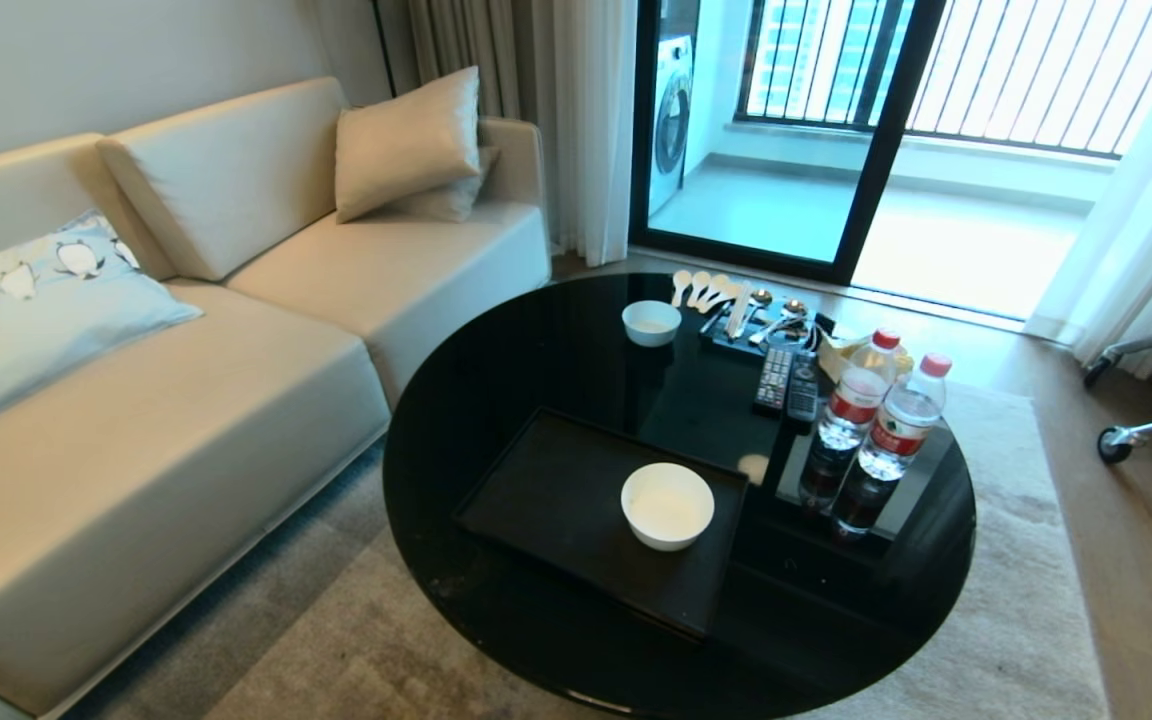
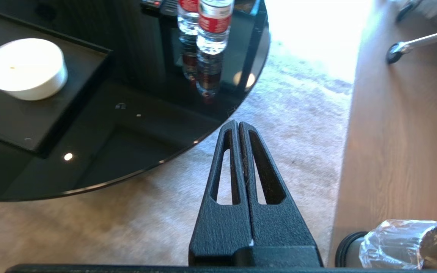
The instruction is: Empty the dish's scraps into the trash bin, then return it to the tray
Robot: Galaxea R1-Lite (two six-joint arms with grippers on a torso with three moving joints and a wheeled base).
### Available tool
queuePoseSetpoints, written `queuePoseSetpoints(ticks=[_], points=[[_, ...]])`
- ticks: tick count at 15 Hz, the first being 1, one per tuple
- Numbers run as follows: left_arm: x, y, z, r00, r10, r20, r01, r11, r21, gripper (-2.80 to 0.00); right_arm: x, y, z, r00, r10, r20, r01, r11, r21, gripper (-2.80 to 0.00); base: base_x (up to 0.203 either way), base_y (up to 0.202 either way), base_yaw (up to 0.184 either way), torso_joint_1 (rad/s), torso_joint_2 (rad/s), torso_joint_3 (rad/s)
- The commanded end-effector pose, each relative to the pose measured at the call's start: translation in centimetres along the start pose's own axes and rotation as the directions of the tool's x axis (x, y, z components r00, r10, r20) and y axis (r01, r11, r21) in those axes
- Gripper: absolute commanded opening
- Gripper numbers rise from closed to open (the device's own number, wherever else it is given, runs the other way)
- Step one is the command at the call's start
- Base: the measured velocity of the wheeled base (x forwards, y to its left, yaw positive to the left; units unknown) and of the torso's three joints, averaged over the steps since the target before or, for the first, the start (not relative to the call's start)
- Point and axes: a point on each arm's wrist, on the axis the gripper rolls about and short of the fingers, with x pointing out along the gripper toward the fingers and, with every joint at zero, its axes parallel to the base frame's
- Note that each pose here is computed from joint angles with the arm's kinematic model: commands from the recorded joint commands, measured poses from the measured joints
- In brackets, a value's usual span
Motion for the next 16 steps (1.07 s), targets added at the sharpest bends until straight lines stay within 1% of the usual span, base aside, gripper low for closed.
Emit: queuePoseSetpoints(ticks=[1,2,3,5,8,11,12,16], points=[[0.0,0.0,0.0,1.0,0.001,0.001,-0.001,1.0,0.0,-2.8,-0.1,-0.2,-2.8,0.991,-0.046,0.128,0.044,0.999,0.019,-2.8,0.0,0.0,0.0,0.0,0.0,0.0],[0.0,0.0,0.0,1.0,0.001,0.001,-0.001,1.0,0.0,-2.8,-0.7,-0.2,-3.3,0.987,-0.017,0.159,0.016,1.0,0.009,-2.8,0.0,0.0,0.0,0.0,0.0,0.0],[0.0,0.0,0.0,1.0,0.001,0.001,-0.001,1.0,0.0,-2.8,-1.2,-0.2,-3.8,0.986,0.016,0.166,-0.016,1.0,-0.003,-2.8,0.0,0.0,0.0,0.0,0.0,0.0],[0.0,0.0,0.0,1.0,0.001,0.001,-0.001,1.0,0.0,-2.8,-2.1,-0.1,-5.3,0.986,0.064,0.154,-0.061,0.998,-0.024,-2.8,0.0,0.0,0.0,0.0,0.0,0.0],[0.0,0.0,0.0,1.0,0.001,0.001,-0.001,1.0,0.0,-2.8,-3.3,0.0,-7.3,0.976,0.134,0.174,-0.128,0.991,-0.045,-2.8,0.0,0.0,0.0,0.0,0.0,0.0],[0.0,0.0,0.0,1.0,0.001,0.001,-0.001,1.0,0.0,-2.8,-4.0,0.0,-8.1,0.957,0.16,0.243,-0.15,0.987,-0.061,-2.8,0.0,0.0,0.0,0.0,0.0,0.0],[0.0,0.0,0.0,1.0,0.001,0.001,-0.001,1.0,0.0,-2.8,-4.1,0.0,-8.2,0.953,0.164,0.255,-0.153,0.986,-0.062,-2.8,0.0,0.0,0.0,0.0,0.0,0.0],[0.0,0.0,0.0,1.0,0.001,0.001,-0.001,1.0,0.0,-2.8,-4.1,0.0,-8.2,0.953,0.163,0.254,-0.152,0.986,-0.06,-2.8,0.0,0.0,0.0,0.0,0.0,0.0]])
